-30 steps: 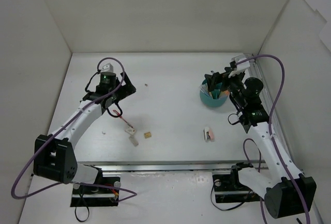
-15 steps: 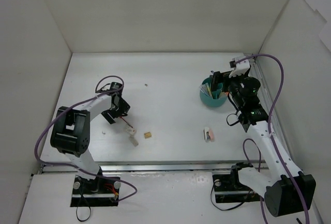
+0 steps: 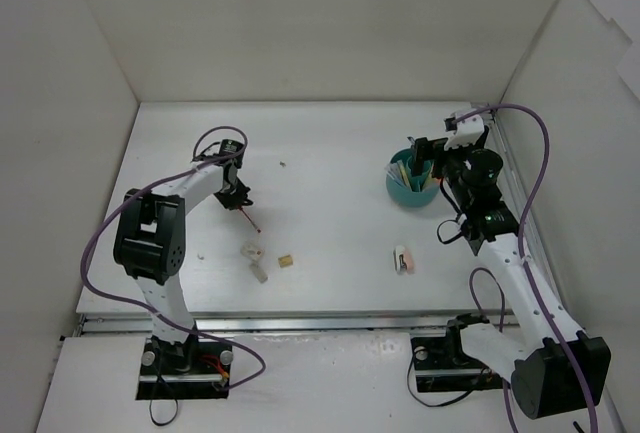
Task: Sort the stationery into containers
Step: Pick up the pen from the center of the board, then place the pen in the storage box.
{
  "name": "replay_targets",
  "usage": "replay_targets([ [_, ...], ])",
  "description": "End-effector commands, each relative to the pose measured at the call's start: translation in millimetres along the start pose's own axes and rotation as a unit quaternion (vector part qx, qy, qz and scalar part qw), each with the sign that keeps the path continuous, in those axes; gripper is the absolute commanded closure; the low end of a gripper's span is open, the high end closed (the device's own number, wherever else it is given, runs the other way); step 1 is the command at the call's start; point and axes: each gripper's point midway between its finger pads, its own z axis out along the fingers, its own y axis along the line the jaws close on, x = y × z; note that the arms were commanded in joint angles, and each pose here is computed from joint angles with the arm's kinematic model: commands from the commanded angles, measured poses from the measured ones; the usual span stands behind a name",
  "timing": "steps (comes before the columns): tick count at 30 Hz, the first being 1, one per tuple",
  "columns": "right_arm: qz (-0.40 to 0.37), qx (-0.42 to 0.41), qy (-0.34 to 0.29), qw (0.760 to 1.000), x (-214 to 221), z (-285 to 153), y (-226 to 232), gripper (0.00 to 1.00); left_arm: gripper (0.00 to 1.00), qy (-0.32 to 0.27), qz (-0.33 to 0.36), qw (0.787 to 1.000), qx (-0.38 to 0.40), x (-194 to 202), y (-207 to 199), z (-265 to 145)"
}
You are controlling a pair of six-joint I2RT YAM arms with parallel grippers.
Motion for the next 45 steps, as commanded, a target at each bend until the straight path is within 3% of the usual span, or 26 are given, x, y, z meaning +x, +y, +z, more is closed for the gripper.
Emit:
replay_targets([
  [1,-0.013,-0.003,-0.063,0.998,-48,-3,1,0.02,1.0,-0.064,0.062,0.988,0.127,-46,-75,-41],
  [2,-0.011,-0.007,-0.063,0.998,-49,-3,3,0.02,1.0,-0.077,0.119,0.976,0.164,-49,-94,-51],
  [4,-0.008,-0.023,-0.062,0.998,-50,-3,8,0.02,1.0,-0.11,0.165,0.956,0.216,-54,-129,-82],
  [5,-0.002,-0.03,-0.062,0.998,-49,-3,10,0.02,1.0,-0.143,0.225,0.924,0.275,-57,-152,-109],
  [6,0.003,-0.04,-0.062,0.997,-50,-3,15,0.02,1.0,-0.158,0.256,0.906,0.297,-53,-161,-120],
  [7,0.007,-0.062,-0.068,0.996,-53,-3,23,0.02,1.0,-0.172,0.3,0.874,0.341,-39,-177,-140],
  [8,0.021,-0.076,-0.069,0.995,-54,-3,28,0.02,1.0,-0.201,0.363,0.807,0.419,-30,-196,-178],
  [10,0.049,-0.114,-0.082,0.989,-60,-2,43,0.02,1.0,-0.199,0.429,0.735,0.486,3,-205,-205],
  [11,0.086,-0.13,-0.084,0.984,-61,-1,50,0.02,1.0,-0.193,0.474,0.676,0.53,24,-204,-229],
  [13,0.116,-0.182,-0.107,0.971,-71,-4,69,0.02,1.0,-0.183,0.519,0.618,0.561,60,-200,-245],
  [16,0.171,-0.234,-0.096,0.952,-72,-3,91,0.02,1.0,-0.219,0.559,0.565,0.566,77,-196,-261],
  [24,0.271,-0.28,-0.046,0.92,-51,18,133,0.02,1.0,-0.224,0.549,0.549,0.589,88,-196,-282],
  [26,0.284,-0.3,-0.034,0.91,-48,17,152,0.02,1.0,-0.231,0.544,0.558,0.582,84,-198,-282],
  [32,0.306,-0.292,-0.012,0.906,-35,26,176,0.04,1.0,-0.227,0.538,0.565,0.583,85,-204,-282],
  [35,0.313,-0.28,-0.002,0.908,-26,35,182,0.08,1.0,-0.224,0.542,0.558,0.587,95,-204,-286],
  [40,0.315,-0.28,0.016,0.906,-15,43,199,0.28,1.0,-0.234,0.539,0.558,0.586,94,-205,-294],
  [41,0.315,-0.286,0.018,0.905,-16,41,204,0.4,1.0,-0.236,0.539,0.559,0.585,93,-205,-295],
  [43,0.315,-0.288,0.02,0.904,-15,42,207,0.53,1.0,-0.229,0.528,0.57,0.587,92,-205,-296],
  [44,0.311,-0.289,0.019,0.905,-15,41,210,0.64,1.0,-0.23,0.525,0.573,0.586,91,-206,-297],
  [45,0.31,-0.287,0.018,0.906,-15,40,210,0.68,1.0,-0.233,0.522,0.578,0.582,89,-207,-296],
])
